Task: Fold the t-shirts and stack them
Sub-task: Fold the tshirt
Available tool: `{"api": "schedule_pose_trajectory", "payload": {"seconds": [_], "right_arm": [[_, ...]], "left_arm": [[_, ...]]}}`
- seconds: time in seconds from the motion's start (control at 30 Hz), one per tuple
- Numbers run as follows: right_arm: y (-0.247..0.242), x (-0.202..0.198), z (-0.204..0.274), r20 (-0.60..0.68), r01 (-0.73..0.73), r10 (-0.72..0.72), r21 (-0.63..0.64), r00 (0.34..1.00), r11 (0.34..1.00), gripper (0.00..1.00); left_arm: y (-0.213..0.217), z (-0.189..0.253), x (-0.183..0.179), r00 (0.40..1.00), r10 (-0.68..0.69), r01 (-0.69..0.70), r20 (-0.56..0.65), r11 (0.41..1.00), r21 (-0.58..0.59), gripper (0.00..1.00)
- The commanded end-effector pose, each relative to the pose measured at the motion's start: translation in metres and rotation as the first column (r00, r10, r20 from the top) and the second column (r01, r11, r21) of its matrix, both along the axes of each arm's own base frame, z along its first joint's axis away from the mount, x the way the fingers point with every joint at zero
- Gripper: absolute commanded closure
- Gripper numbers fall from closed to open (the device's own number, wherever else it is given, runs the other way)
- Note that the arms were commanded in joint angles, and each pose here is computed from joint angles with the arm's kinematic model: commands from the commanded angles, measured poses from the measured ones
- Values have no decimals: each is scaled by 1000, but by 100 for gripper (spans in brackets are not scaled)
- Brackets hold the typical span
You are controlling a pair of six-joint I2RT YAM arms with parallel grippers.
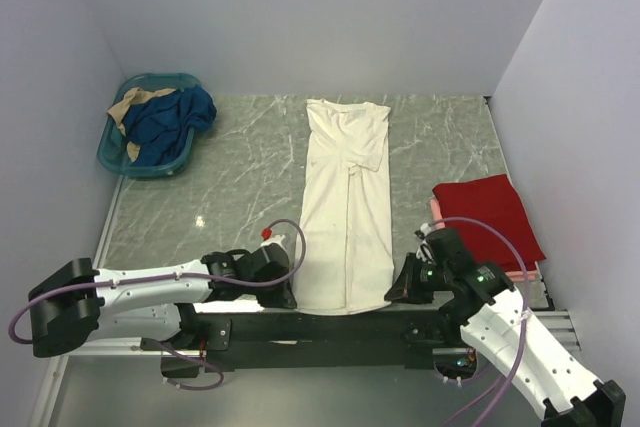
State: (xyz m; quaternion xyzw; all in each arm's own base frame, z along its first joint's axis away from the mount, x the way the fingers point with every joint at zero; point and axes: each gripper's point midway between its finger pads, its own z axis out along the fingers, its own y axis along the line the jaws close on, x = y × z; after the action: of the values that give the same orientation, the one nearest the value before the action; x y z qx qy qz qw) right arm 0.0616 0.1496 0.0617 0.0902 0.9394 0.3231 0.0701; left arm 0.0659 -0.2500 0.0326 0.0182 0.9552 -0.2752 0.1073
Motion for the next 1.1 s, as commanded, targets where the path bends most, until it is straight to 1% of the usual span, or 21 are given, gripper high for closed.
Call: {"api": "schedule_pose_trajectory", "payload": {"seconds": [0.0,0.03,0.13,0.27,0.3,0.33,0.4,0.43,0.47,0.5,0.57,0.6,0.67,0.7,0.83,0.87,0.93,0.97,1.0,1.07], "right_arm": [[4,21,21,102,12,-12,1,995,1000,100],[5,26,22,113,21,-22,4,993,1000,100],[8,46,29,163,61,-61,4,985,998,100],[14,78,46,245,123,-123,17,962,992,100],[16,85,50,258,137,-138,21,956,990,100],[18,98,60,289,155,-157,31,945,988,100],[14,119,68,340,216,-204,4,918,976,100],[13,135,76,363,248,-230,-3,903,969,100],[8,147,78,385,285,-254,-24,887,958,100],[9,158,81,383,297,-262,-35,886,954,100],[5,181,87,412,339,-300,-24,860,940,100],[1,193,83,409,365,-316,-45,856,930,100],[-7,214,85,416,397,-349,-32,839,917,100],[-6,223,78,394,396,-350,-40,850,917,100],[-14,259,75,402,424,-376,-33,835,905,100],[-16,265,73,400,430,-380,-39,834,902,100],[-21,283,68,391,443,-394,-42,832,895,100],[-21,288,67,389,444,-394,-43,833,895,100],[-24,299,61,379,453,-403,-49,833,890,100],[-24,308,57,369,449,-404,-42,837,892,100]], "left_arm": [[-15,27,21,995,13,-11,97,1000,-19,99],[-21,36,27,992,8,-4,130,1000,-28,99],[-25,46,45,985,23,-18,173,999,-27,99],[-33,63,82,973,77,-63,219,996,-70,99],[-34,63,90,970,76,-63,232,996,-63,99],[-41,75,100,965,85,-65,248,994,-90,99],[-42,76,122,959,122,-102,257,991,-87,99],[-45,87,138,949,148,-121,277,986,-111,99],[-46,89,146,947,160,-132,280,985,-115,99],[-52,91,158,944,168,-142,283,983,-113,100],[-51,93,179,934,210,-183,290,976,-119,99],[-56,93,191,931,224,-198,288,973,-118,99],[-53,94,212,917,269,-245,293,962,-117,99],[-58,94,223,915,281,-257,289,959,-118,99],[-58,94,265,891,342,-320,299,940,-121,99],[-58,84,272,893,345,-330,288,939,-101,99],[-56,86,291,881,371,-356,294,929,-105,99],[-54,74,296,885,374,-366,278,927,-81,99],[-58,76,303,887,374,-362,272,927,-97,99],[-54,67,314,884,389,-380,258,921,-86,99]]}}
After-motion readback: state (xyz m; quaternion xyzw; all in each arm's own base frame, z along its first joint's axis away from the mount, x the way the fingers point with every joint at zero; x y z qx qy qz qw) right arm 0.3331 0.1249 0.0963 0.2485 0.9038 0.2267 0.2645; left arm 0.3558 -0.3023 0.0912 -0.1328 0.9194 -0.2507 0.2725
